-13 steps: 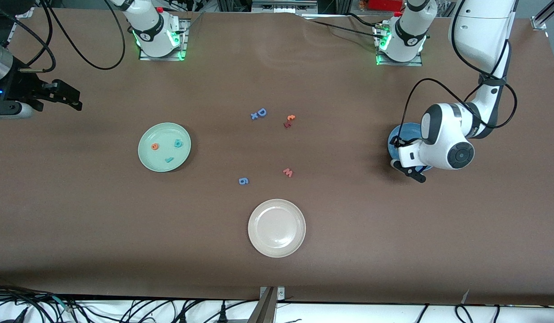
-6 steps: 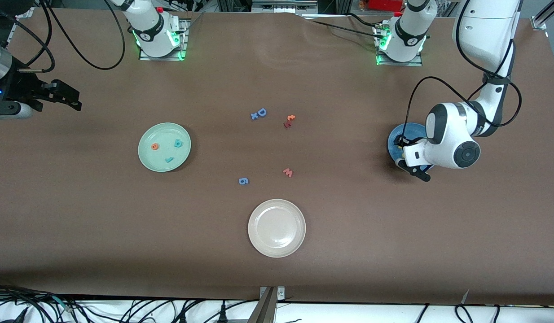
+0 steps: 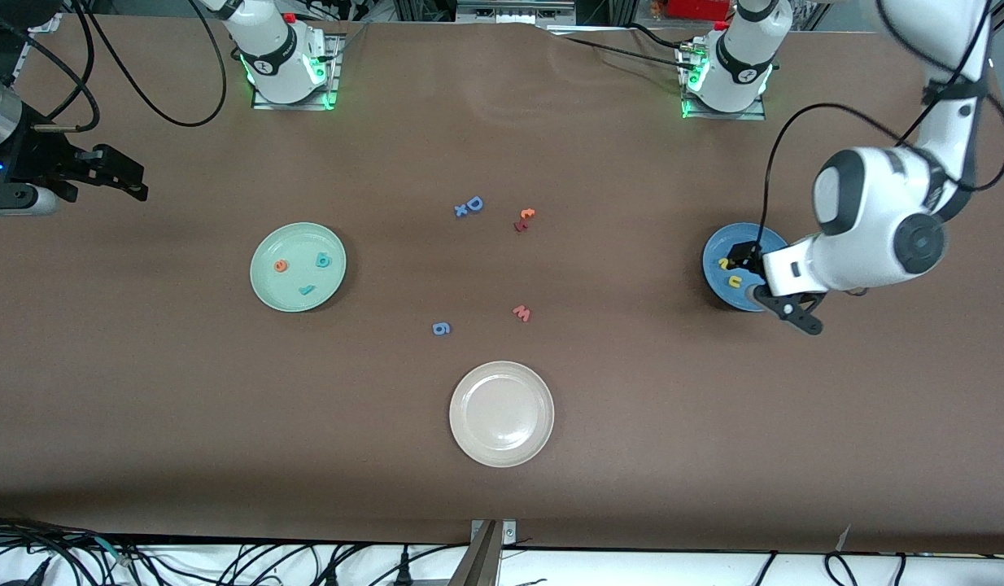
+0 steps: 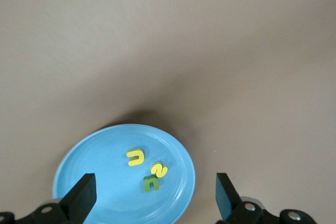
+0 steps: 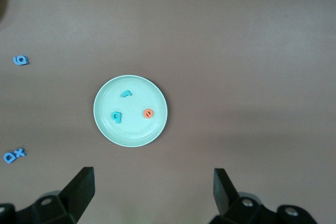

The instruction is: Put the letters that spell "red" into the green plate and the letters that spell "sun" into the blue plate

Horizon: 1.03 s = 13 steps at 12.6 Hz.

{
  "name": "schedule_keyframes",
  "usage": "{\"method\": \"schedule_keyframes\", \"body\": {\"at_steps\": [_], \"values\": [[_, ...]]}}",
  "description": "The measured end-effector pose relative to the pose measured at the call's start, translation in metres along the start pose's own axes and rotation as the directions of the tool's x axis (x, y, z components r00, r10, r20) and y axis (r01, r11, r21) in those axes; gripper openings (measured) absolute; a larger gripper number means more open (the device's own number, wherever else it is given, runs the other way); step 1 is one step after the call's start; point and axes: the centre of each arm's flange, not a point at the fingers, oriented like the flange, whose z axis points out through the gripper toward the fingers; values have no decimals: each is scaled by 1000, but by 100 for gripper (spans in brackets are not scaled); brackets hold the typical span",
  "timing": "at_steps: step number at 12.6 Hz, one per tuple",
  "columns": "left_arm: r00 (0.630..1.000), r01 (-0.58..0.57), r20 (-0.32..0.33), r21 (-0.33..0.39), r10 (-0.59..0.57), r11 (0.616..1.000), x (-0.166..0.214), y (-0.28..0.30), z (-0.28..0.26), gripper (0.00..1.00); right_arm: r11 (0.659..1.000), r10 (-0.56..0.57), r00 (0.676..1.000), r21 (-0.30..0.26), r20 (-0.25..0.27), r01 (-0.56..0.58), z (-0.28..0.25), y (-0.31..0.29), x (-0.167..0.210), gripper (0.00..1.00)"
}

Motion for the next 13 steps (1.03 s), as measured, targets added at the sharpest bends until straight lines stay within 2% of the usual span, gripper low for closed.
{"method": "schedule_keyframes", "body": {"at_steps": [4,7,9,13], "values": [[995,77,-63,71,-72,995,-16,8,-113,100,1000,0,1000,0,0,0,0,0,0,100],[994,64,-100,177,-47,982,-21,10,-177,100,1000,0,1000,0,0,0,0,0,0,100],[994,34,-111,225,-9,974,-15,28,-196,100,1000,1,1000,0,0,-1,0,0,0,100],[990,64,-136,230,-33,971,-18,23,-208,100,1000,1,1000,0,-1,-1,0,1,0,100]]}}
